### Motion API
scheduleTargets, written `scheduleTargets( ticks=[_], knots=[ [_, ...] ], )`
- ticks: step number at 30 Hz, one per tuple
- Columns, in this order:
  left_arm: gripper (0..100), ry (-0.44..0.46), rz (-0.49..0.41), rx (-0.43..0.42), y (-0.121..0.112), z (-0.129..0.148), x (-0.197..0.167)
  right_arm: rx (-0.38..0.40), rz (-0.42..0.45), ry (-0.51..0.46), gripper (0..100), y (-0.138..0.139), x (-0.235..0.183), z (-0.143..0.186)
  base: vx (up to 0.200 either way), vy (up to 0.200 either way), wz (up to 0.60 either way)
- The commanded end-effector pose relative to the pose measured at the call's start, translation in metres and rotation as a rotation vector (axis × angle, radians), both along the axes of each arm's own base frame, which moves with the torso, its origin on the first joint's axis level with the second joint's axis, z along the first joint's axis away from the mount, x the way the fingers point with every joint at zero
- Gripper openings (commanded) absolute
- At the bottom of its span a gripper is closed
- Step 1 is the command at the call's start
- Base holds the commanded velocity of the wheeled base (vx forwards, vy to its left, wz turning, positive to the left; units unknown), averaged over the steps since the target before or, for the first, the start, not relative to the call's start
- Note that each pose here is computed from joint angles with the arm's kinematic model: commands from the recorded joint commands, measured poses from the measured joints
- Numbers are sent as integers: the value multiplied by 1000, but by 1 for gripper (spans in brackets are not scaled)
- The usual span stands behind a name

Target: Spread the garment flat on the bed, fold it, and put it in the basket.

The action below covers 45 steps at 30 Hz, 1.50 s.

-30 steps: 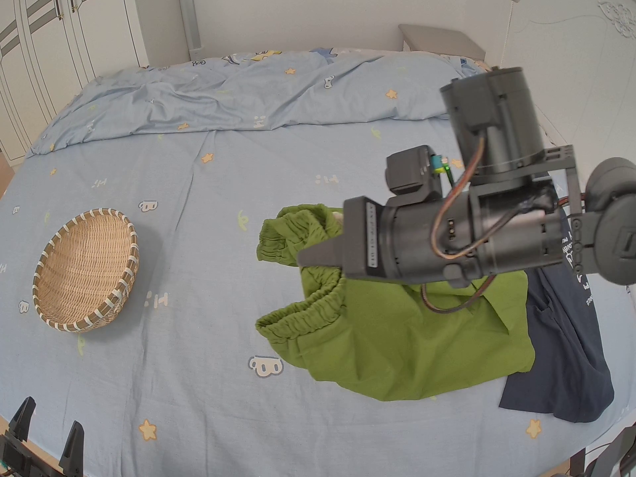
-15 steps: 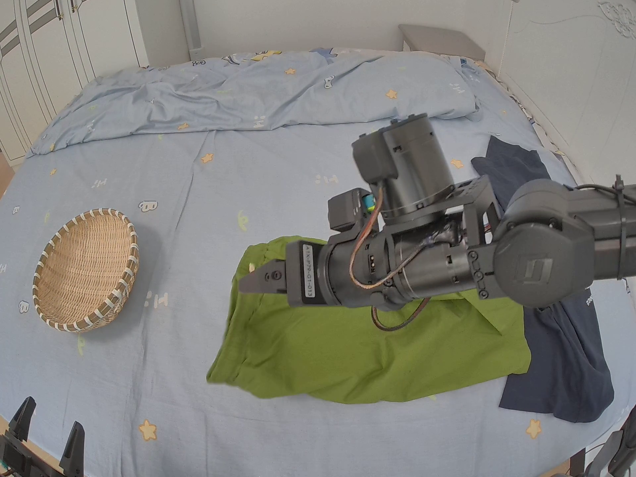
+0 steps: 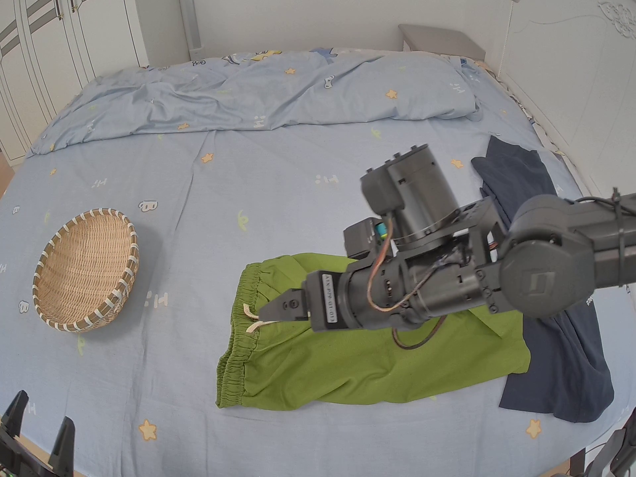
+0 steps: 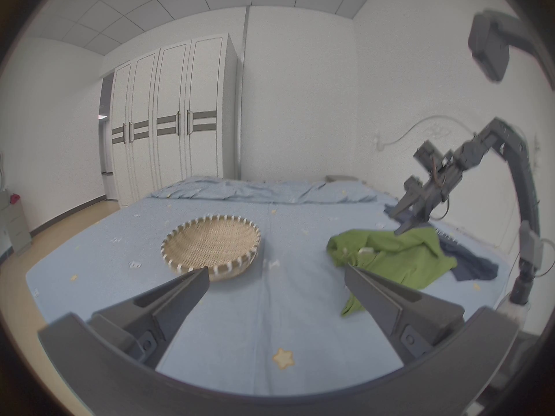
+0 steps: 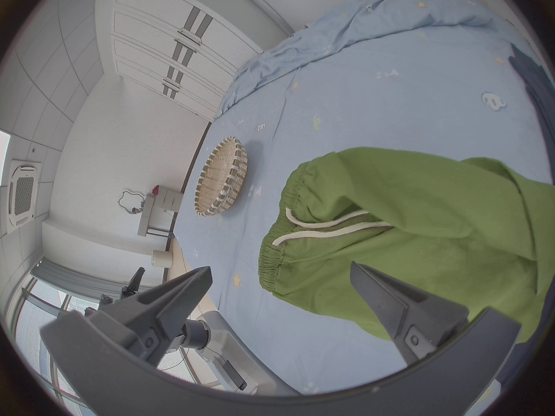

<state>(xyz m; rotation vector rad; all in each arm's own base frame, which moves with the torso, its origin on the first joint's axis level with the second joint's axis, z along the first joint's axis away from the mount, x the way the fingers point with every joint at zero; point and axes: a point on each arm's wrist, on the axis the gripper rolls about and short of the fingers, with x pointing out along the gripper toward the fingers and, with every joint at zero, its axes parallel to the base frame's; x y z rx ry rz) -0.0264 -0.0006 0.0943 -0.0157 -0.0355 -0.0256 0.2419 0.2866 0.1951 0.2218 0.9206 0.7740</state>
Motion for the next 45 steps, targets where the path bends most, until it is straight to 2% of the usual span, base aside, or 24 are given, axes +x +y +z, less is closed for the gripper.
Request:
scheduleTargets(
  ticks=[1,5,6,7,9,10,13,14,16,17,18,20,25,27,31,35,37,39,45],
  knots=[
    [100,20,-229,-92,-4,93,8,132,-93,-118,100,-93,-41,67,0,0,0],
    [100,207,-438,-115,-9,98,43,171,-165,-168,100,-140,-67,78,0,0,0],
    [100,207,-438,-115,-9,98,43,171,-165,-168,100,-140,-67,78,0,0,0],
    [100,299,-537,-135,-13,94,61,173,-212,-178,100,-158,-73,76,0,0,0],
    [100,390,-623,-159,-16,88,80,167,-258,-180,100,-173,-78,69,0,0,0],
    [100,469,-663,-175,-19,82,96,161,-293,-189,100,-182,-79,66,0,0,0],
    [100,596,-698,-158,-26,62,130,126,-343,-211,100,-200,-82,55,0,0,0],
    [100,602,-699,-156,-26,61,132,121,-343,-213,100,-201,-82,55,0,0,0],
    [100,670,-723,-76,-30,34,160,76,-359,-233,100,-211,-85,46,0,0,0],
    [100,670,-723,-76,-30,34,160,76,-359,-233,100,-211,-85,46,0,0,0],
    [100,697,-751,-35,-34,15,175,51,-365,-224,100,-215,-86,39,0,0,0],
    [100,703,-786,-17,-40,3,181,35,-361,-211,100,-216,-88,32,0,0,0],
    [100,632,-888,68,-57,-15,185,50,-368,-237,100,-217,-87,32,0,0,0],
    [100,661,-911,77,-61,-24,182,52,-372,-238,100,-217,-85,31,0,0,0],
    [100,732,-907,77,-64,-43,187,50,-382,-238,100,-219,-83,30,0,0,0],
    [100,750,-921,81,-69,-57,193,50,-385,-237,100,-219,-83,29,0,0,0],
    [100,745,-936,91,-73,-62,194,50,-386,-237,100,-219,-83,29,0,0,0],
    [100,701,-923,104,-76,-66,197,52,-386,-240,100,-220,-84,30,0,0,0],
    [100,668,-878,117,-77,-71,205,52,-386,-240,100,-219,-84,30,0,0,0]
  ],
)
